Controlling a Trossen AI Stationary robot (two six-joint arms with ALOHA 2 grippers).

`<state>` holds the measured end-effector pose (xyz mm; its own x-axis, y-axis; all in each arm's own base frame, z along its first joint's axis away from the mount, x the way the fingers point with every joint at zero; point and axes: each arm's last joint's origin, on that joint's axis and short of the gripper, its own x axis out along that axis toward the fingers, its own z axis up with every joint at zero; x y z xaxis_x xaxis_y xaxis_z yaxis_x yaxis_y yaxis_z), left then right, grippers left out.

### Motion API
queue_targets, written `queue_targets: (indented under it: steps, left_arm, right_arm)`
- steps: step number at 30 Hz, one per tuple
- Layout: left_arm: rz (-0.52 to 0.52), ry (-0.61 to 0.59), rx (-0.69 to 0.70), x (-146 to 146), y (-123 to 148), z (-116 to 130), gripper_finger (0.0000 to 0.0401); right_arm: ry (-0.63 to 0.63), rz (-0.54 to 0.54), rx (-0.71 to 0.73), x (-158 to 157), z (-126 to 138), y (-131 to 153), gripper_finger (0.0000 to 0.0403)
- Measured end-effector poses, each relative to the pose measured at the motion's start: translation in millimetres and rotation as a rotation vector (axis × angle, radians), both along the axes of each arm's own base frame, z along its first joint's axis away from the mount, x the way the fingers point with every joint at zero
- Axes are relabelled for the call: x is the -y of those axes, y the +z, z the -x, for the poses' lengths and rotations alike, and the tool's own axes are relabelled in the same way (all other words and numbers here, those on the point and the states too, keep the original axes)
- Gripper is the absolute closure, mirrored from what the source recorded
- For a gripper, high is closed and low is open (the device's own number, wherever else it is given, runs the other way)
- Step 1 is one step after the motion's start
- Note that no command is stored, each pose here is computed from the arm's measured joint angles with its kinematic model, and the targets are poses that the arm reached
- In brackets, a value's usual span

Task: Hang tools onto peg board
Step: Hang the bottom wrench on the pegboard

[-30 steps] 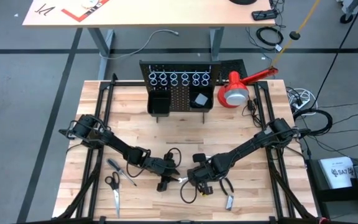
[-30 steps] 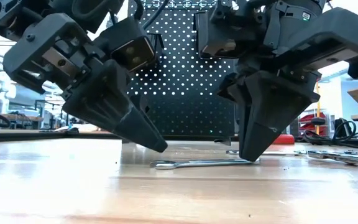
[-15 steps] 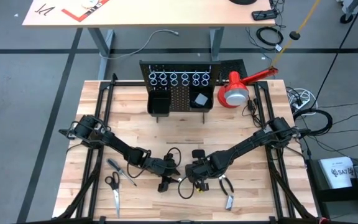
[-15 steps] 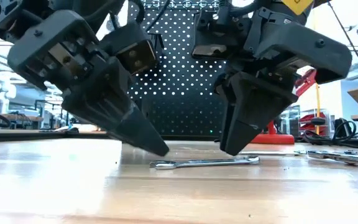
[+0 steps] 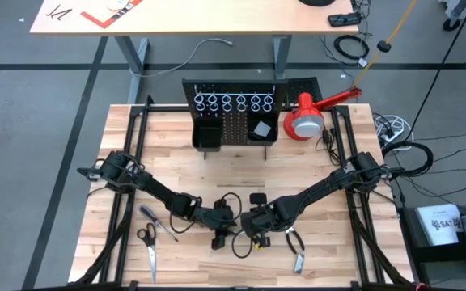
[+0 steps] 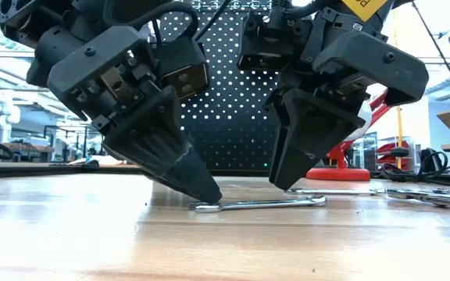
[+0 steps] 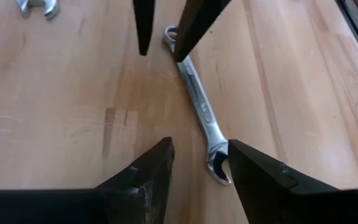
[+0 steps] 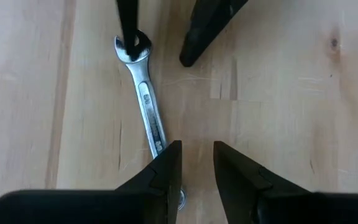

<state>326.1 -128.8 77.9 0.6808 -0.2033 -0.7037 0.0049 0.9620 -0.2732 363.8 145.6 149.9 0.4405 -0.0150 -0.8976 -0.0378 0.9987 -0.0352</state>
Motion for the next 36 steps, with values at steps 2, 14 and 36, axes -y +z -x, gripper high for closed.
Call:
queue_targets:
  steps: [2,14,36]
  left_arm:
    - [-0.003,0.005,0.000,-0.2,-0.1,0.0,0.0251]
    - [0.030,-0.057,0.068,8.3,19.5,1.5,0.0246]
    - [-0.014,0.021,0.020,14.6,8.2,3.0,0.0172]
  right_arm:
    - [0.001,0.000,0.001,0.0,0.1,0.4,0.0314]
    - [0.011,-0.005,0.063,1.9,4.0,25.7,0.0314]
    - [0.068,0.029,0.101,2.4,10.2,44.3,0.0277]
